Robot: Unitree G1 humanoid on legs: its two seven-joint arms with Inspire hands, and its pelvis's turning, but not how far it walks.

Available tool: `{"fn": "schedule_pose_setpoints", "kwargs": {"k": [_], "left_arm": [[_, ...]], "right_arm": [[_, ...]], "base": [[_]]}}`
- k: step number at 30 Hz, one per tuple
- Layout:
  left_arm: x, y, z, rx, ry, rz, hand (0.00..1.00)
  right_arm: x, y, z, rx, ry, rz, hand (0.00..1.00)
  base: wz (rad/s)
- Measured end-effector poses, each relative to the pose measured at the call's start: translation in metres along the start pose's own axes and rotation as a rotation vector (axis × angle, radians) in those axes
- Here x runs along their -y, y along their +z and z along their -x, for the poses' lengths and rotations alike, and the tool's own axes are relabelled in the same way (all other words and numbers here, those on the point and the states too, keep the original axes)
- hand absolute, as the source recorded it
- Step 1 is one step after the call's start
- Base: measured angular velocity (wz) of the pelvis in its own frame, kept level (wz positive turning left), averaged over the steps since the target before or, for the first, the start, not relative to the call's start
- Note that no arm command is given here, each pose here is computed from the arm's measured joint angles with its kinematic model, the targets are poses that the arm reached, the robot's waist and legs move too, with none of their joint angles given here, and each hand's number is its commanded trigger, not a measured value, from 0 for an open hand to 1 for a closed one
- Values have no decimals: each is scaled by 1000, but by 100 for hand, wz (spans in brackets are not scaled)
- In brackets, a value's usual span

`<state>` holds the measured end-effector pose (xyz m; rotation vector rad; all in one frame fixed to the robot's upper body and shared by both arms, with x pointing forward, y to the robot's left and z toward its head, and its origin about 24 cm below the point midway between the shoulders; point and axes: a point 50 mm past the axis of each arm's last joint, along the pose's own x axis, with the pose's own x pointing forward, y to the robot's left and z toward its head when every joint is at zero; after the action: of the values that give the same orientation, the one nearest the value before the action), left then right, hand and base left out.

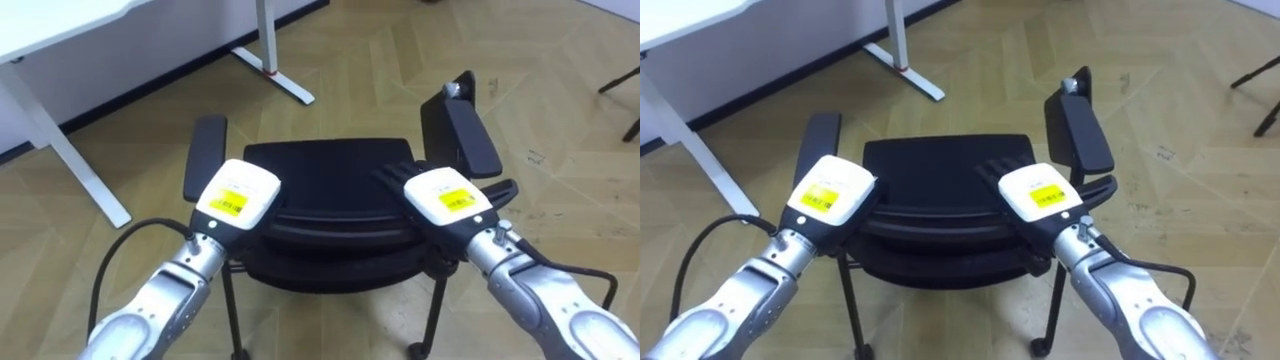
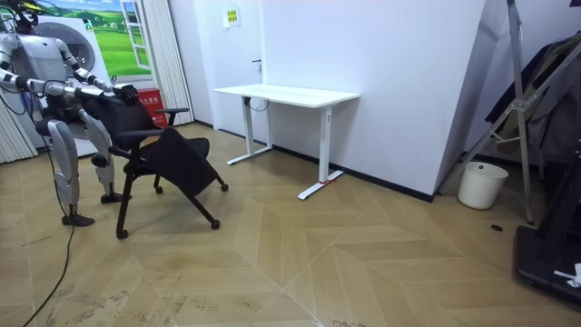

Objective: Push chair

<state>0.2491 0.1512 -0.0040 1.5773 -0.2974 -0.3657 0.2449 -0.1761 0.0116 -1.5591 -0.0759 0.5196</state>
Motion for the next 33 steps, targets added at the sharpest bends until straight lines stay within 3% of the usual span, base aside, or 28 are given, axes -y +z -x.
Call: {"fn": "schedule_pose_setpoints", "kwargs": {"k": [33], "left_arm": [[5, 6, 5, 27, -12, 11, 100]], "right_arm": [[-17, -3, 5, -6, -54, 5, 100]], "base": [[2]]}}
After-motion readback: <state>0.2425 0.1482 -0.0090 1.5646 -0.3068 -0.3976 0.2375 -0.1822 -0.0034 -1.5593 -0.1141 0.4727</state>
